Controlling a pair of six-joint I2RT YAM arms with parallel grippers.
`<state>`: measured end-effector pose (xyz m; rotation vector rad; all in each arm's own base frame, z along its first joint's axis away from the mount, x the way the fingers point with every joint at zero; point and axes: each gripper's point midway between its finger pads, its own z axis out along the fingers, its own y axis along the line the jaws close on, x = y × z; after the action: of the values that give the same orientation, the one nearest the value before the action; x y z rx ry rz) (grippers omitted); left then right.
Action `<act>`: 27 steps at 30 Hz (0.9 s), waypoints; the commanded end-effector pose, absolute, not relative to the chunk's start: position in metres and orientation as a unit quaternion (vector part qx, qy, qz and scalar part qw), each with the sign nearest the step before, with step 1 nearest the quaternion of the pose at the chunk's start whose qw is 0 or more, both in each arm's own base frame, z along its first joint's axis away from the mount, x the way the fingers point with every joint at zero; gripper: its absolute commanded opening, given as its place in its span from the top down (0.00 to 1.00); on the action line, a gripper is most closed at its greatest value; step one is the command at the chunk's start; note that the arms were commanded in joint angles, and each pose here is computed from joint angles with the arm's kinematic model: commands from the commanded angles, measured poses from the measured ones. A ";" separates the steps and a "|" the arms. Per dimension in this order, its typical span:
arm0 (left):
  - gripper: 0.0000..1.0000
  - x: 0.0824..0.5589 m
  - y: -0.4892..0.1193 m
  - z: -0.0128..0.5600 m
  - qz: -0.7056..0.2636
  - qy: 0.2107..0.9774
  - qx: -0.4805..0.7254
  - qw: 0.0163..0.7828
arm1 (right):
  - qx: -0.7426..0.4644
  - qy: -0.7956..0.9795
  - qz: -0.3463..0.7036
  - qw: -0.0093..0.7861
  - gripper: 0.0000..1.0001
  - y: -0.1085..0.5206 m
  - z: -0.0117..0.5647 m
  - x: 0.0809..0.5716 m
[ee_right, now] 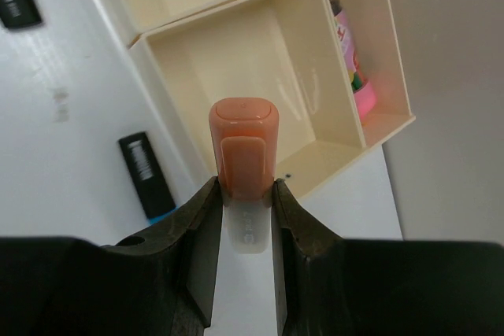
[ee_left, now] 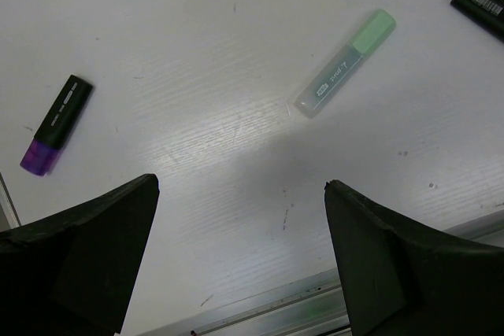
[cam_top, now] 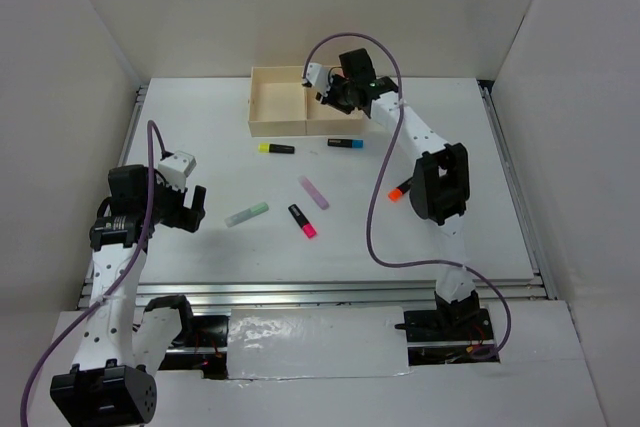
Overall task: Sort the stationery into containers
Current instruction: Place the pen in the storage box, then pick up the pen from the center of the board.
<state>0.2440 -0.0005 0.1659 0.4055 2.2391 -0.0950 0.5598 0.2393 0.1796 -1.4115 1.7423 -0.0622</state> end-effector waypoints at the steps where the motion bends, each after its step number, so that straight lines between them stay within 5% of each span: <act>1: 0.01 0.248 -0.001 0.175 -0.036 0.886 0.163 0.434 | -0.537 0.682 -0.057 0.493 0.95 0.244 0.197 0.596; 4: 0.01 0.248 0.000 0.175 -0.033 0.886 0.159 0.435 | -0.542 0.672 -0.068 0.501 0.81 0.248 0.191 0.604; 6: 0.01 0.248 0.000 0.175 -0.032 0.885 0.159 0.435 | -0.544 0.675 -0.063 0.494 0.55 0.250 0.185 0.605; 9: 0.01 0.248 0.000 0.175 -0.032 0.886 0.160 0.435 | -0.546 0.677 -0.056 0.490 0.38 0.253 0.187 0.597; 22: 0.01 0.258 -0.057 0.125 -0.094 0.892 0.339 0.283 | -0.473 0.735 0.071 0.481 0.33 0.221 0.271 0.484; 27: 0.15 0.273 -0.078 0.093 -0.091 0.900 0.365 0.220 | -0.388 0.802 0.135 0.433 0.31 0.170 0.265 0.440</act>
<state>0.2535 -0.0700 0.0937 0.9530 2.5023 -0.2964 0.4729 0.1959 0.2723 -1.1032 1.8361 0.1852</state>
